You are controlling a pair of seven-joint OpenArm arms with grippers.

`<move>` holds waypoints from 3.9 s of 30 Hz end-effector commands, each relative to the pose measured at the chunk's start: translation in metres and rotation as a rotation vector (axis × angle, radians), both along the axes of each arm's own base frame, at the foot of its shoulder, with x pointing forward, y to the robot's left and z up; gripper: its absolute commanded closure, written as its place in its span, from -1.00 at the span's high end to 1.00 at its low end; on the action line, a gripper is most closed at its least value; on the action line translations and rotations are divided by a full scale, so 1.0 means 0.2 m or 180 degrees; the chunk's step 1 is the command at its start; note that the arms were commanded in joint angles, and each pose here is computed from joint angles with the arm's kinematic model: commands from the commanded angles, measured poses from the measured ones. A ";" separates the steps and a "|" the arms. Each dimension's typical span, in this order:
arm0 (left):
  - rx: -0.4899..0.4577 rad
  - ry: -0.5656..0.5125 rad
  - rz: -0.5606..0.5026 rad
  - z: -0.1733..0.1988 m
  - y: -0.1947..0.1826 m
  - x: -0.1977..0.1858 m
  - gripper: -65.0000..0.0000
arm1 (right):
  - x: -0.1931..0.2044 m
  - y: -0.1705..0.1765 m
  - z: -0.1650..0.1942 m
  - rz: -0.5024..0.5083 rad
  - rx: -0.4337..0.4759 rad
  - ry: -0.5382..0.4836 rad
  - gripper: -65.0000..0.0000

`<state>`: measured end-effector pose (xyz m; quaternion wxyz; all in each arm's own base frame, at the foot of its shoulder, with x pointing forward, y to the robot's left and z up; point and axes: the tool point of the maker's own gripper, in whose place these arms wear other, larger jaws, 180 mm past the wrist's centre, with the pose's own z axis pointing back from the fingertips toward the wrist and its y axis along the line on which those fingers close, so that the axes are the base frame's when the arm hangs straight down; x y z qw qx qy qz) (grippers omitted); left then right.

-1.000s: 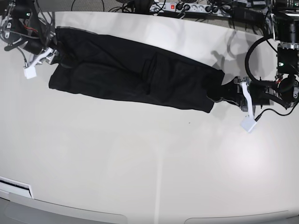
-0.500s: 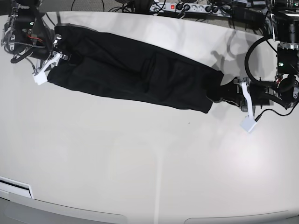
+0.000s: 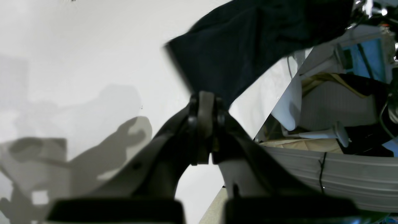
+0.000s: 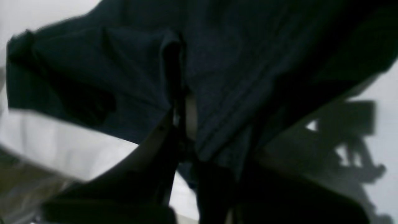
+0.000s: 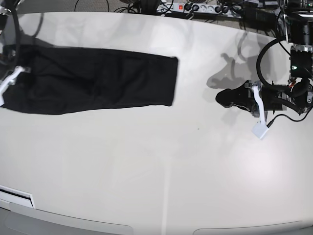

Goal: Layout the t-shirt on the table in an organized manner, then fold the t-shirt properly
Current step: 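Fold the strip end with the right gripper toward the middle, then grasp the folded bundle with both grippers and lift it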

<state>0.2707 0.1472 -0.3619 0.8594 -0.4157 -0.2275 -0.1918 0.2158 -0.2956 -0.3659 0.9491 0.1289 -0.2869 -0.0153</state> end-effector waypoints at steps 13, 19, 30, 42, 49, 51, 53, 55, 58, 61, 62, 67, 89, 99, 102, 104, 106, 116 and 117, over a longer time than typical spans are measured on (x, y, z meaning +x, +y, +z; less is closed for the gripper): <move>-0.0031 -0.0152 0.0021 0.07 0.02 0.05 -1.00 | 0.15 0.72 0.49 0.0740 0.1432 -0.1434 -1.00; -0.0059 -0.0123 0.0020 0.05 0.00 0.03 -1.00 | 0.11 1.14 0.44 0.1345 0.1805 -0.1249 -1.00; -0.0056 -0.0123 0.0020 0.05 0.01 0.03 -1.00 | -0.02 1.46 0.16 0.2142 0.1113 -0.0484 -1.00; -0.0043 -0.0125 0.0022 0.06 0.01 0.03 -1.00 | 0.01 1.52 0.26 0.2419 0.1041 -0.0722 0.38; -0.0041 -0.0125 0.0022 0.06 0.01 0.03 -1.00 | 0.04 1.43 0.34 0.2479 0.0747 -0.0944 0.38; -0.0085 -0.0131 0.0023 0.07 0.01 0.03 -1.00 | 0.08 1.41 0.34 0.2399 0.0668 -0.1025 0.37; -0.0218 -0.0155 0.0032 0.10 -0.02 0.04 -1.00 | 0.13 1.37 0.33 0.2284 0.0469 -0.1115 0.20; -0.0351 -0.0194 0.0034 0.13 -0.04 0.05 -1.00 | 0.19 1.33 0.33 0.2186 0.0244 -0.1221 -0.27; -0.0467 -0.0289 0.0001 0.19 -0.08 0.05 -1.00 | 0.28 1.28 0.33 0.2109 0.0004 -0.1301 -1.00; -0.0476 -0.0462 -0.0101 0.26 -0.11 0.06 -1.00 | 0.36 1.26 0.29 0.2022 -0.0021 -0.1228 -1.00; -0.0466 -0.0533 -0.0145 0.29 -0.13 0.06 -1.00 | 0.39 1.25 0.27 0.2009 -0.0007 -0.1183 -1.00; -0.0470 -0.0730 -0.0416 0.37 -0.24 0.02 -1.00 | 0.54 1.17 0.11 0.1927 -0.0053 -0.0866 -1.00; -0.0132 0.0023 -0.1677 -0.06 -0.72 -0.52 -1.00 | 0.71 1.13 -0.07 0.1945 0.0019 -0.0431 -1.00; 0.0688 -0.0333 -0.2232 -0.34 -0.82 -0.67 -1.00 | 0.67 0.98 -0.24 0.1744 -0.0255 -0.0037 -1.00; 0.0904 -0.0496 -0.2113 -0.39 -0.79 -0.61 -1.00 | 0.60 0.95 -0.29 0.1765 -0.0198 0.0194 -1.00; 0.1059 -0.0534 -0.1950 -0.44 -0.77 -0.56 -1.00 | 0.55 0.96 -0.31 0.1879 -0.0133 0.0288 -1.00; 0.1174 -0.0536 -0.1860 -0.48 -0.74 -0.53 -1.00 | 0.50 0.95 -0.32 0.1946 -0.0065 0.0376 -1.00; 0.1947 -0.0988 -0.1391 -0.51 -0.56 -0.17 -1.00 | 0.25 0.92 -0.38 0.2051 0.0157 0.0831 -1.00; 0.1971 -0.1057 -0.1345 -0.50 -0.55 -0.13 -1.00 | 0.22 0.93 -0.38 0.2074 0.0178 0.0842 -1.00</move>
